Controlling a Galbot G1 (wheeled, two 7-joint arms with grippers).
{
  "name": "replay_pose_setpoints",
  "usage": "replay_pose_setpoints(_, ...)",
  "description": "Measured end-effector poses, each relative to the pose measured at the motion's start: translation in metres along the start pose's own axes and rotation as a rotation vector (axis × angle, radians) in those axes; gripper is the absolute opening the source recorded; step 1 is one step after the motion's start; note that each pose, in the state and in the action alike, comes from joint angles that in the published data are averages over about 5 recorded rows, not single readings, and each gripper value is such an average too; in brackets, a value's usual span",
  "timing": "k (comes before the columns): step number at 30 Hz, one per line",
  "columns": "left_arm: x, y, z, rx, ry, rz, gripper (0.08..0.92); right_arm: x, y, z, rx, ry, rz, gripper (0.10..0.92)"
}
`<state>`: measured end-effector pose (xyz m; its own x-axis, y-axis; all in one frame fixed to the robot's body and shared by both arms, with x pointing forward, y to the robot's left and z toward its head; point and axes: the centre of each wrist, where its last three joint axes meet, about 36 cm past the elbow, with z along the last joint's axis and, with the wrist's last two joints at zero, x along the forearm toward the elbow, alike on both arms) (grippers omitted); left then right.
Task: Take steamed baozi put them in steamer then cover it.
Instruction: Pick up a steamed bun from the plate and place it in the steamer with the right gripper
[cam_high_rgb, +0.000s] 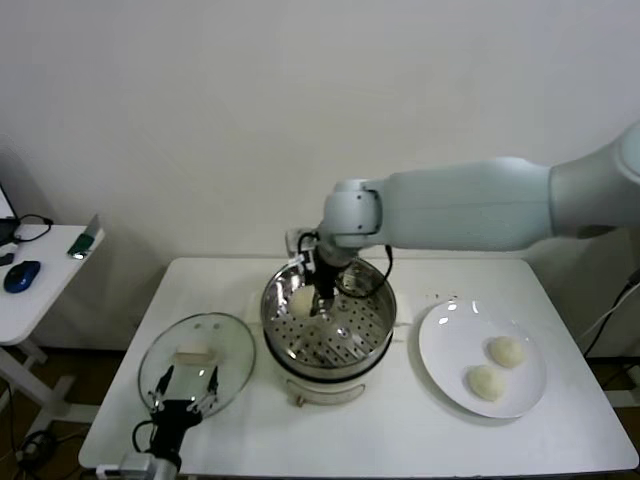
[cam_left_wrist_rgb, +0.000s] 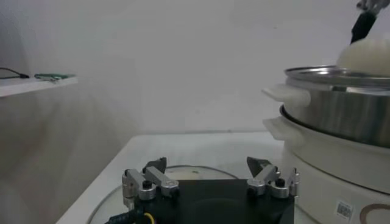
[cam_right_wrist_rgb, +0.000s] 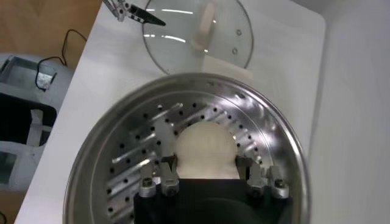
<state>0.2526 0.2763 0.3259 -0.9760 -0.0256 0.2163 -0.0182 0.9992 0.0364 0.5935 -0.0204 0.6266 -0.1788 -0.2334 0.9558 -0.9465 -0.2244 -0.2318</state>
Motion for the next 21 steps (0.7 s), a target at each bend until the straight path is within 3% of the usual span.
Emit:
replay_pose_setpoints(17, -0.001, -0.001, 0.002, 0.0, 0.0, 0.001, 0.823, -0.047, -0.004, -0.014, 0.011, 0.034, 0.032, 0.648)
replay_pose_setpoints(21, -0.001, -0.001, 0.003, 0.001, 0.0, 0.001, 0.823, -0.049, -0.005, -0.015, 0.014, 0.033, 0.039, 0.694)
